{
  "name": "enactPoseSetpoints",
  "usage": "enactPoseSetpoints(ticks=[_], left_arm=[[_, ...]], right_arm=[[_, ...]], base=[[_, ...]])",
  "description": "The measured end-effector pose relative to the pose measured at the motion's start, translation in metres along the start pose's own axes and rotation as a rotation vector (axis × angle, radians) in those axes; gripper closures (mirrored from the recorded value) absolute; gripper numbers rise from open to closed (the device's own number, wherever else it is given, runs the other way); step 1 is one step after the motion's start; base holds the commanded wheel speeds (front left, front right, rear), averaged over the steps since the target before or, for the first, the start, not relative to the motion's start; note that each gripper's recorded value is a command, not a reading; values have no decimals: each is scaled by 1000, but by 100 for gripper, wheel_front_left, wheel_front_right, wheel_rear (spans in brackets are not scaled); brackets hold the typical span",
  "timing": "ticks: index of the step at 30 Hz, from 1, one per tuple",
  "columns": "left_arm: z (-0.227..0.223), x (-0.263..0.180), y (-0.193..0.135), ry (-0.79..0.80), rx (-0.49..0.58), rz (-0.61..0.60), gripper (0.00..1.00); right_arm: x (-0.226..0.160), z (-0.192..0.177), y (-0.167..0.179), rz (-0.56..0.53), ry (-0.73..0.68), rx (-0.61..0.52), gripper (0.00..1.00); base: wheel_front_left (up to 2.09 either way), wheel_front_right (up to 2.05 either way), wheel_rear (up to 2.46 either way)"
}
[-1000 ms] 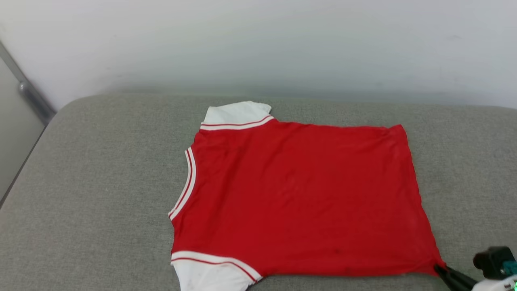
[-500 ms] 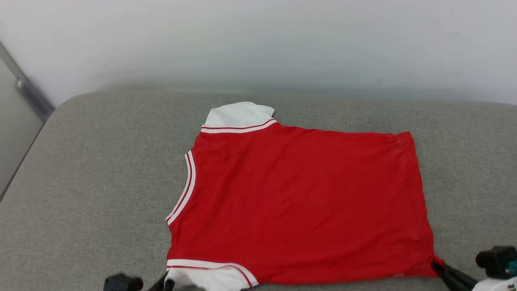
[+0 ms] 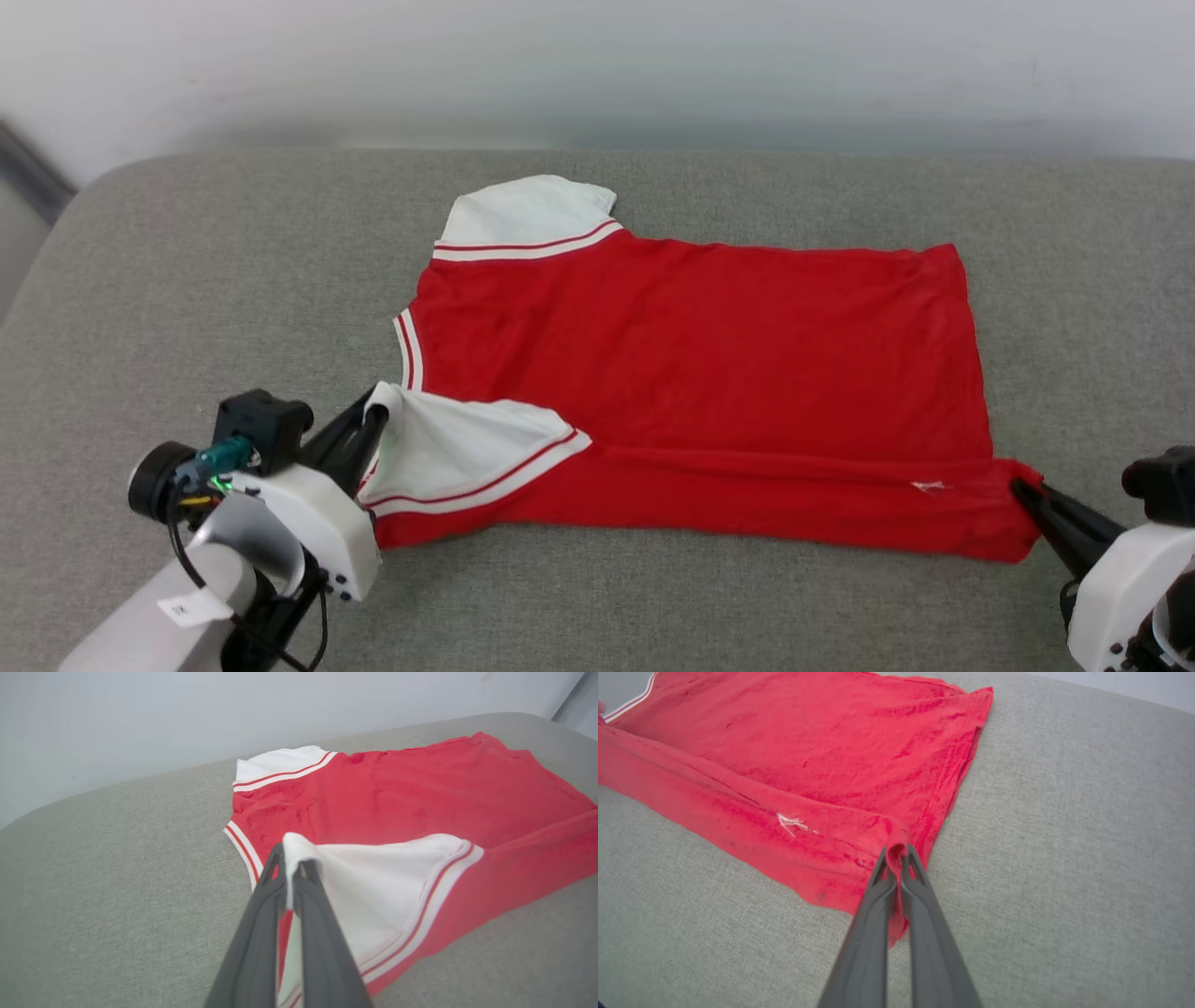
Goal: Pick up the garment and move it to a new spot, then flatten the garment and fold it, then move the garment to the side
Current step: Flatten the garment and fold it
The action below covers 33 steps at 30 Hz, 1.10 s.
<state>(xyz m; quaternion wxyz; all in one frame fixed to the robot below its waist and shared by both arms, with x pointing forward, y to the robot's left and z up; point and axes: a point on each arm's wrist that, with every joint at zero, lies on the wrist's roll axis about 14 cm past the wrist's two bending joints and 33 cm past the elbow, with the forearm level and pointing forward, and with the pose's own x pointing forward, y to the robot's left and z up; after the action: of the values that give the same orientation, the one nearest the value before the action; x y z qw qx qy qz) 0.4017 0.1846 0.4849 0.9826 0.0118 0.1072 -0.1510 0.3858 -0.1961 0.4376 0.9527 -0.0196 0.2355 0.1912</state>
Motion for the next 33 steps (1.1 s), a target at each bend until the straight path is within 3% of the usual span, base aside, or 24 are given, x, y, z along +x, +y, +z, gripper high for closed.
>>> enactPoseSetpoints(ticks=[5,12,19,23,24,25,26,33], left_arm=[[-2,38,9,33,23,-27,100],[-37,73,22,149,33,-38,100],[-88,83,24,296,-1,-37,100],[-96,86,20,315,-40,-36,100],[-95,86,19,312,-44,-34,54],[-93,86,18,307,-42,-35,0],[-92,85,18,307,-40,-34,0],[-48,79,43,223,29,10,0]], right_arm=[[19,3,-12,-12,25,6,100],[46,-12,-20,-6,101,8,100],[64,-31,-25,-4,169,17,100],[67,-34,-23,-1,174,37,100],[67,-33,-23,-1,170,42,96],[67,-30,-23,-4,160,43,62],[66,-27,-23,-6,154,46,0],[55,15,-19,4,26,21,0]], base=[[0,0,0],[0,0,0],[0,0,0],[0,0,0],[0,0,0],[0,0,0],[0,0,0],[0,0,0]])
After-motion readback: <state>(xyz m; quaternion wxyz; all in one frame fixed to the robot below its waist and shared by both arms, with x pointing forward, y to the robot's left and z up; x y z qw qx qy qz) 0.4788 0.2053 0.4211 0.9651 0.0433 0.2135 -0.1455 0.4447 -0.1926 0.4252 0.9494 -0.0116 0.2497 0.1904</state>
